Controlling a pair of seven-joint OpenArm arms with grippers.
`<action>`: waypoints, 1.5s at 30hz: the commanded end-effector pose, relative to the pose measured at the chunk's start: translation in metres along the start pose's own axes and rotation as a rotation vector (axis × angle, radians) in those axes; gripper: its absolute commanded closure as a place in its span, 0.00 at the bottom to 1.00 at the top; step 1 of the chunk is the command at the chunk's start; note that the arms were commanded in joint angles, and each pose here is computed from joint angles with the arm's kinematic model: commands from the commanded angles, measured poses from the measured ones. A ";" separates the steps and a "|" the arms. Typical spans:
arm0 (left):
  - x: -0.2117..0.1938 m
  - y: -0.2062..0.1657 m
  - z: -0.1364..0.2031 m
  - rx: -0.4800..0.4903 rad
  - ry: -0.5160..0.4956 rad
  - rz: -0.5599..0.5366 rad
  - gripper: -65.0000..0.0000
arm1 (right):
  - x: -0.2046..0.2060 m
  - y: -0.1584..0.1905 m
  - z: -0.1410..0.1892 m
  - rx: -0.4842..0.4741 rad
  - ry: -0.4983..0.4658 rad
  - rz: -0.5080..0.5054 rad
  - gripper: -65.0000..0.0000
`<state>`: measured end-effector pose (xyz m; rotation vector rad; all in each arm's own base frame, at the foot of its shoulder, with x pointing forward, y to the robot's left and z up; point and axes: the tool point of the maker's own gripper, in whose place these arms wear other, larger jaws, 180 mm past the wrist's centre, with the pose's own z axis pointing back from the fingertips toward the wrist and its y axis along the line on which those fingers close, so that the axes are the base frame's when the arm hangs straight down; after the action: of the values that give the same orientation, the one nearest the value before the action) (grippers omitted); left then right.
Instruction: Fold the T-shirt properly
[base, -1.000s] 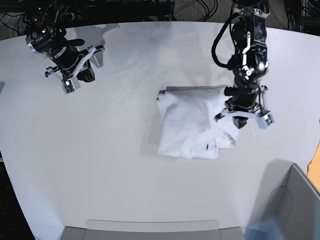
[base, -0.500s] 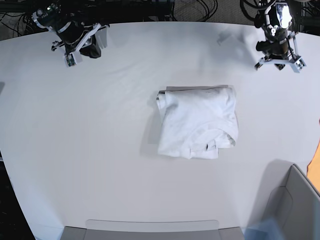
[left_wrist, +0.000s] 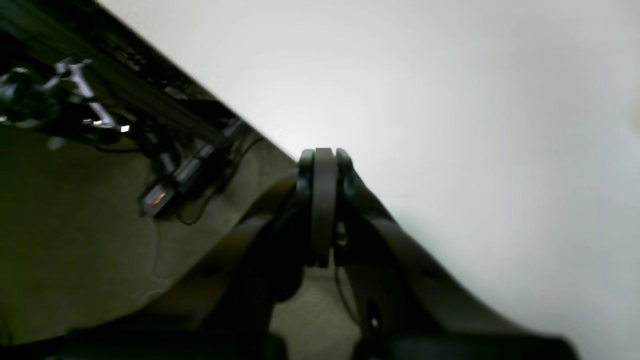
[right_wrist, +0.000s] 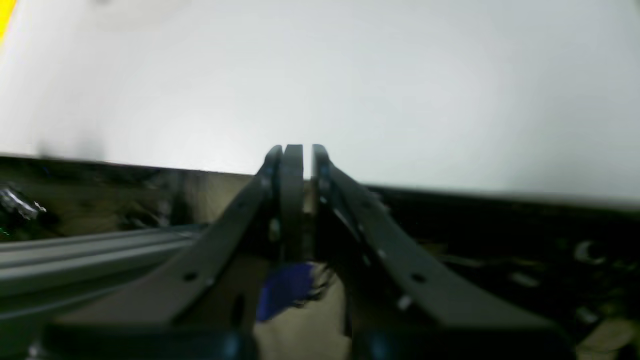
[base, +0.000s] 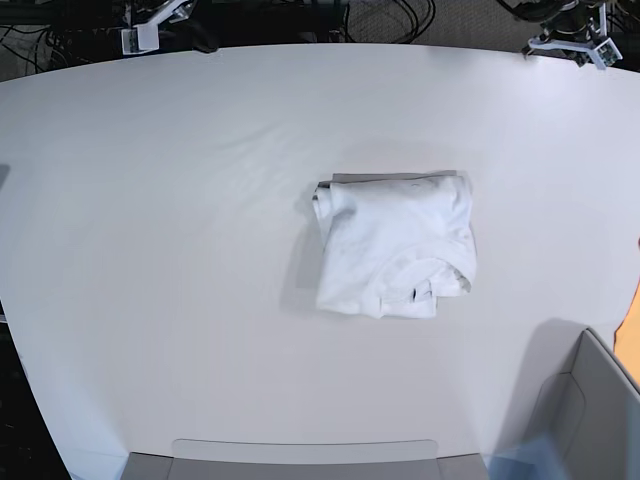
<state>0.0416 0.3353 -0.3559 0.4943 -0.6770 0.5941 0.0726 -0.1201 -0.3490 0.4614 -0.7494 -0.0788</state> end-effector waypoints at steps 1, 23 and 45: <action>0.007 0.008 0.004 0.017 -0.034 -0.028 1.00 | 0.002 0.005 0.008 0.009 -0.021 -0.010 0.96; -0.145 0.069 0.020 0.240 0.327 -0.019 1.00 | -0.131 -0.006 -0.022 0.012 0.369 0.195 0.96; -0.332 0.052 -0.023 0.262 0.537 -0.628 1.00 | -0.238 -0.188 -0.069 -0.286 0.539 -0.019 0.96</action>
<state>-0.1852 0.2665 -0.5957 0.6959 0.0766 0.2094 -0.0343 -0.2112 -0.6282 0.1740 -0.2009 -0.0671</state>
